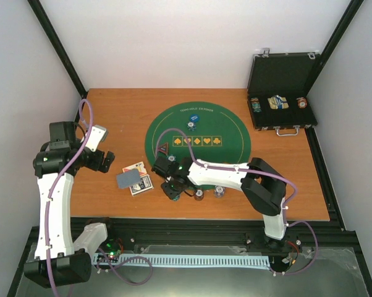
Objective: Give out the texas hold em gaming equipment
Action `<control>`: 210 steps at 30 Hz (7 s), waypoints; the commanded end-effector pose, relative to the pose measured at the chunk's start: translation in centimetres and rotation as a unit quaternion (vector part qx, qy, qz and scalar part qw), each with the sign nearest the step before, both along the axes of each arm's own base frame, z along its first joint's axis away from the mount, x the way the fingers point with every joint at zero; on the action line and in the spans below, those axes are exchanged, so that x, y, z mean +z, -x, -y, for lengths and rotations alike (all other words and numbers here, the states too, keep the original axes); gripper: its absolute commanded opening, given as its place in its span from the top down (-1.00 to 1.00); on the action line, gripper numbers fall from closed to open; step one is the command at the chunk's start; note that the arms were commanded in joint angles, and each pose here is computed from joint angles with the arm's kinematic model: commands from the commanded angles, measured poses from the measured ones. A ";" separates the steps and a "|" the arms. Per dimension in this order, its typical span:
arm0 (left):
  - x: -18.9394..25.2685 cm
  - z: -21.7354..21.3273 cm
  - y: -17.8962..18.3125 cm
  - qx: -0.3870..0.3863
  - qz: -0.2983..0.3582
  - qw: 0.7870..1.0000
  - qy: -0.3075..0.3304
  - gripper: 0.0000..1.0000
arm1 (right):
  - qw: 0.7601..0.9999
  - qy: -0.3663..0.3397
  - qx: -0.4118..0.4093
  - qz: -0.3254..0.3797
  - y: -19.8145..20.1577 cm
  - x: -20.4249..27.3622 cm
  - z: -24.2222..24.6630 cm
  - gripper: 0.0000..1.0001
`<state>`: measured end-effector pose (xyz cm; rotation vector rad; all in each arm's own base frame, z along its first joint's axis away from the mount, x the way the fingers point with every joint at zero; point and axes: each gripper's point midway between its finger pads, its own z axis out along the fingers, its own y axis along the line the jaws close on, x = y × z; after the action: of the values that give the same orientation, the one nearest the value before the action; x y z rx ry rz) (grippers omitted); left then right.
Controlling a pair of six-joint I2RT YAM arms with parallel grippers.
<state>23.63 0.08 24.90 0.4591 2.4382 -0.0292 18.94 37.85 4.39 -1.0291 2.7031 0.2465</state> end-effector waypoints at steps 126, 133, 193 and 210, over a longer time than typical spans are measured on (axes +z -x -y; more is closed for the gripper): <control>1.9 0.3 0.8 -0.006 0.019 1.000 0.001 -1.00 | 0.996 0.040 -0.075 0.025 -0.1 1.0 10.1 0.19; 2.0 0.3 0.8 -0.006 0.019 1.000 0.001 -1.00 | 0.996 0.035 -0.071 0.037 -0.6 2.6 9.8 0.22; 1.4 0.3 0.2 -0.012 0.016 1.000 0.004 -1.00 | 0.991 0.003 -0.131 0.026 -21.3 -2.1 0.0 0.20; 1.6 0.3 0.4 -0.008 0.021 1.000 0.002 -1.00 | 0.986 -0.014 -0.140 0.093 -23.0 7.4 1.6 -0.27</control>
<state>23.14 -0.31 25.37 0.4731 2.4325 -0.0490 42.39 38.16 7.17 -0.6355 2.6609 0.1631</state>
